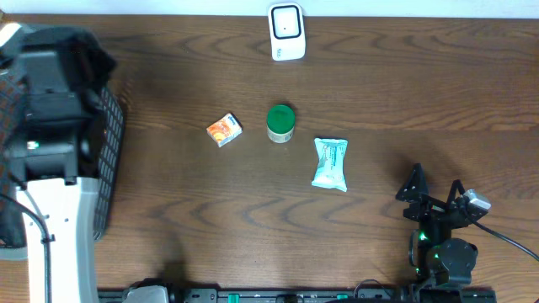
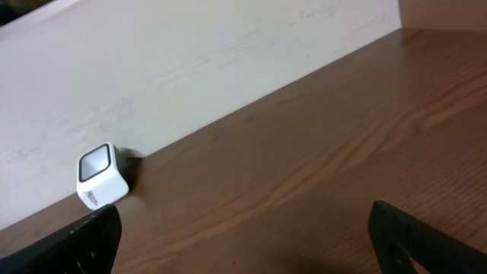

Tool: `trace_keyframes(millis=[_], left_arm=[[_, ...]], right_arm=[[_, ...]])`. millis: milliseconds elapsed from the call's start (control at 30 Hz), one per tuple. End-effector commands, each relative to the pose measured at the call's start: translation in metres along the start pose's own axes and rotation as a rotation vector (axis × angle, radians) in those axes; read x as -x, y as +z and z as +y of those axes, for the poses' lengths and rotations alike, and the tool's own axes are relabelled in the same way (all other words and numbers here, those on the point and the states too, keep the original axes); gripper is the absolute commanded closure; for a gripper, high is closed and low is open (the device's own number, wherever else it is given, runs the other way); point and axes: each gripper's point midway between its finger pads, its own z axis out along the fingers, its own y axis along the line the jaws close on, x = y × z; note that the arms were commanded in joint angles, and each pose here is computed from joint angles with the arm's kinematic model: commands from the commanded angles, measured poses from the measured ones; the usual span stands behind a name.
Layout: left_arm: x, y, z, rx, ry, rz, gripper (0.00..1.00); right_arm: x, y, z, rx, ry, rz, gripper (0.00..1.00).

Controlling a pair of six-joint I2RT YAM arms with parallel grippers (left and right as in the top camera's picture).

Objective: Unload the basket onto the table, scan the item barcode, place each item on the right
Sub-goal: 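Reach the left gripper into the basket and grasp the red TOP bar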

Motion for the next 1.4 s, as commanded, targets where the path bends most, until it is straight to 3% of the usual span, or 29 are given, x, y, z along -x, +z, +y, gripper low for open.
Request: trace_keyframes(millis=[0, 167, 333, 500, 700, 1000, 1367], left_arm=[[0.023, 0.017, 0.028, 0.030, -0.116, -0.018, 0.02], [0.047, 0.040, 0.078, 0.102, -0.249, -0.036, 0.02], [0.038, 0.076, 0.112, 0.181, -0.239, 0.033, 0.02], [0.008, 0.122, 0.131, 0.253, -0.158, 0.147, 0.02], [-0.032, 0.171, 0.126, 0.188, 0.025, 0.300, 0.02], [-0.072, 0.222, 0.141, 0.238, -0.023, 0.373, 0.02], [-0.144, 0.279, 0.172, 0.347, -0.102, 0.485, 0.02]], right_arm=[[-0.001, 0.000, 0.002, 0.007, 0.006, 0.005, 0.01], [-0.001, 0.000, 0.002, 0.007, 0.006, 0.005, 0.01], [-0.001, 0.000, 0.002, 0.007, 0.006, 0.005, 0.01], [-0.001, 0.000, 0.002, 0.007, 0.006, 0.005, 0.01], [-0.001, 0.000, 0.002, 0.007, 0.006, 0.005, 0.01], [-0.001, 0.000, 0.002, 0.007, 0.006, 0.005, 0.01], [-0.001, 0.000, 0.002, 0.007, 0.006, 0.005, 0.01]])
